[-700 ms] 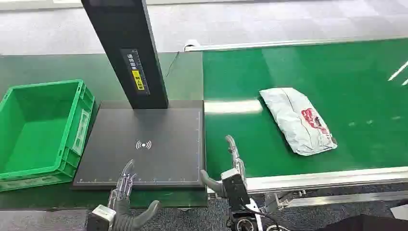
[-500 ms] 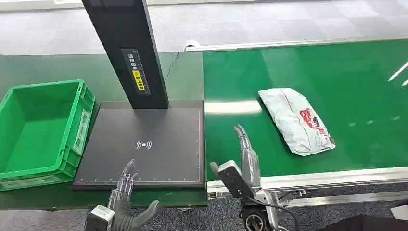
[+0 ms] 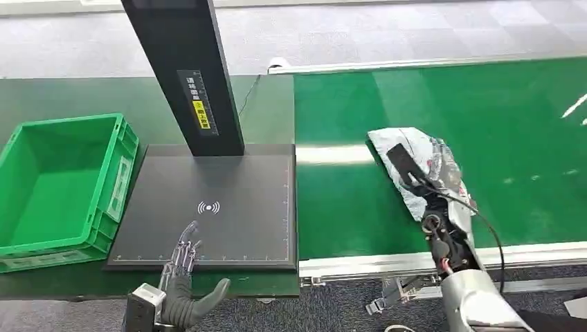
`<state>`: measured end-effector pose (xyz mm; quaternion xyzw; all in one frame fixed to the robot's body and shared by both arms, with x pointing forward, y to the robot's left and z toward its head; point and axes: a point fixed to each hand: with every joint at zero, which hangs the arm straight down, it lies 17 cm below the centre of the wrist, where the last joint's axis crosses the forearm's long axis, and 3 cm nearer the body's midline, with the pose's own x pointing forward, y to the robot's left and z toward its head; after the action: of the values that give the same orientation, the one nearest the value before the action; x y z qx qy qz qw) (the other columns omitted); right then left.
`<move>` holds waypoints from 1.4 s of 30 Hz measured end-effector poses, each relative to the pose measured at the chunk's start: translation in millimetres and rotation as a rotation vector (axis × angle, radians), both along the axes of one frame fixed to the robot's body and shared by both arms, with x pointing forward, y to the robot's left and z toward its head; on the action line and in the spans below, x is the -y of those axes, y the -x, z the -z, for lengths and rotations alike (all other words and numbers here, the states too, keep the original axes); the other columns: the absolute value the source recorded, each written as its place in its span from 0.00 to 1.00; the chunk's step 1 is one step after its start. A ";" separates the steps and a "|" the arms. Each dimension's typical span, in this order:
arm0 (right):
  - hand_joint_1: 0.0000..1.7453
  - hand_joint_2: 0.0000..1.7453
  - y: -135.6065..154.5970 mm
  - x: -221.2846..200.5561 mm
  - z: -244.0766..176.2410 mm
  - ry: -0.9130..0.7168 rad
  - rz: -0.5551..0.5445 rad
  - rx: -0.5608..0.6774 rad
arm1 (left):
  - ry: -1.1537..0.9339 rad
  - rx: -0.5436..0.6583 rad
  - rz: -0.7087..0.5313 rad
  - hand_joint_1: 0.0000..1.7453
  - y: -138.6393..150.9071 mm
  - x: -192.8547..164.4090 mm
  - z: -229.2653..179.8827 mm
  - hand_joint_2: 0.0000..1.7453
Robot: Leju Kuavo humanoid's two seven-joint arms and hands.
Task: Moved the parcel from conveyor to table for the left to box.
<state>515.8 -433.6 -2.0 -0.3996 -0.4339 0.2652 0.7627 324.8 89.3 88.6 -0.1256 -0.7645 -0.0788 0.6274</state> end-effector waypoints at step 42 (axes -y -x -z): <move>0.00 1.00 -5.9 45.4 -26.6 -0.002 -0.081 0.164 | 0.012 0.054 0.057 0.00 -15.2 3.5 -2.5 1.00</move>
<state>521.7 -479.0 24.6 -0.4012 -0.5109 0.2619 0.7137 339.9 85.7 91.1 -0.1490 -0.7777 -0.0956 0.6032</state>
